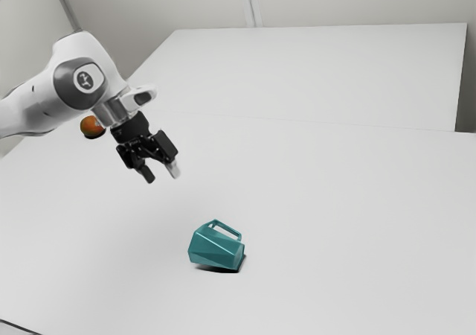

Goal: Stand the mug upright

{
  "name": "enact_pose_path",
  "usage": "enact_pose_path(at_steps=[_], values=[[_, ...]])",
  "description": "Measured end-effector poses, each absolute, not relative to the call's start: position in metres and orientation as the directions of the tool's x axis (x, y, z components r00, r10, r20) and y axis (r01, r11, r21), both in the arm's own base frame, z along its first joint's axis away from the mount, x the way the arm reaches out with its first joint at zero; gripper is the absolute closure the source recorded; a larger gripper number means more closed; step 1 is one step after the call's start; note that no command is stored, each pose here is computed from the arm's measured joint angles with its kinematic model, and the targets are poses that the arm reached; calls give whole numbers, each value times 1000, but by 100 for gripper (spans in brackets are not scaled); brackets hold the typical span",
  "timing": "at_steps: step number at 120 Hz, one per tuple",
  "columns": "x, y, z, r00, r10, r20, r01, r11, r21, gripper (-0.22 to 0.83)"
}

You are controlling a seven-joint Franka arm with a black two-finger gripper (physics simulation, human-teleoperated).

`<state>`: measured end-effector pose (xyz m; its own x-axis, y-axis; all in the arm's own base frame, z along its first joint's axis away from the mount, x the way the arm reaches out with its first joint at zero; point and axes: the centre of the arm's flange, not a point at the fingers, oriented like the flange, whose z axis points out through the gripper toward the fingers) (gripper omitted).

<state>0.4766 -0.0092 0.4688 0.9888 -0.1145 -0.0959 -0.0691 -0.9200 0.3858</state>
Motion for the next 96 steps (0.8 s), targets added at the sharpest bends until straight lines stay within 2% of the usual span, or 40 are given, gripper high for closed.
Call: enact_pose_path(at_steps=[17, 32, 53, 71, 96], values=[[453, -17, 423, 995, -37, -95, 15, -865, 501, 0], [445, -17, 393, 997, 14, -78, 58, -799, 599, 0], [436, -14, 348, 997, 20, -81, 69, -746, 662, 0], [427, -14, 332, 999, -6, -44, 27, -721, 693, 0], [428, -20, 324, 999, -28, 30, -41, -674, 738, 0]])
